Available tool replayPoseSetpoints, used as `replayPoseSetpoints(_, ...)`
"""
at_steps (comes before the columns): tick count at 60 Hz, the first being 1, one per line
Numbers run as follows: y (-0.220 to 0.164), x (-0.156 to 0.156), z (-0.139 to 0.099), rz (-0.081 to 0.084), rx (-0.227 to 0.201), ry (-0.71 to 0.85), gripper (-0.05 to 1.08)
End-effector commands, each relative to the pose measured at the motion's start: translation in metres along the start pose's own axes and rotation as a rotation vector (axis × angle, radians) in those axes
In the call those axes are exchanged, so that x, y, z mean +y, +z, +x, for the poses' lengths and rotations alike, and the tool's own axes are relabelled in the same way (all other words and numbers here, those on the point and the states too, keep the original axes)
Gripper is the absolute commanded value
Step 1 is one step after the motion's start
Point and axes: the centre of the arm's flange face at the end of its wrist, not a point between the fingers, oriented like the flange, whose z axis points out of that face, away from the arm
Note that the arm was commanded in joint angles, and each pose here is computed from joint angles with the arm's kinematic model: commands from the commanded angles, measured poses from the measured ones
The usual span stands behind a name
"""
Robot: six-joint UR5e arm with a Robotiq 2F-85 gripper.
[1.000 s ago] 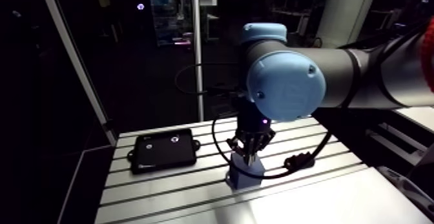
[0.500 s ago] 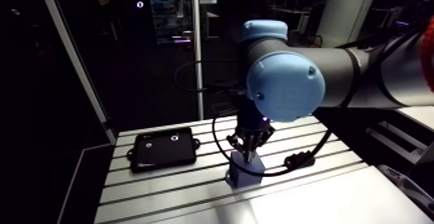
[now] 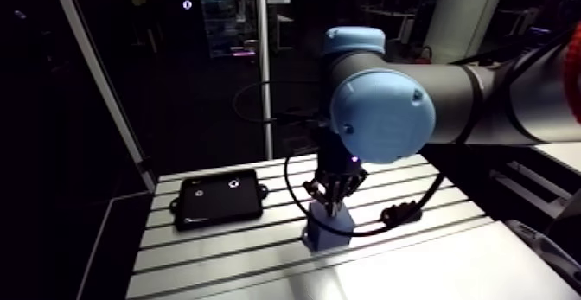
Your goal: Pick up the M10 bolt and insert it into the hex recess until seated.
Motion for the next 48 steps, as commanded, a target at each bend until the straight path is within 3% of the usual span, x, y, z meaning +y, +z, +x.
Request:
replayPoseSetpoints(1,0.0008,0.0000,-0.0001,0.000,-0.001,-0.002,1.08)
replayPoseSetpoints(48,0.0090,0.0008,0.0025,0.006,-0.012,-0.003,1.08)
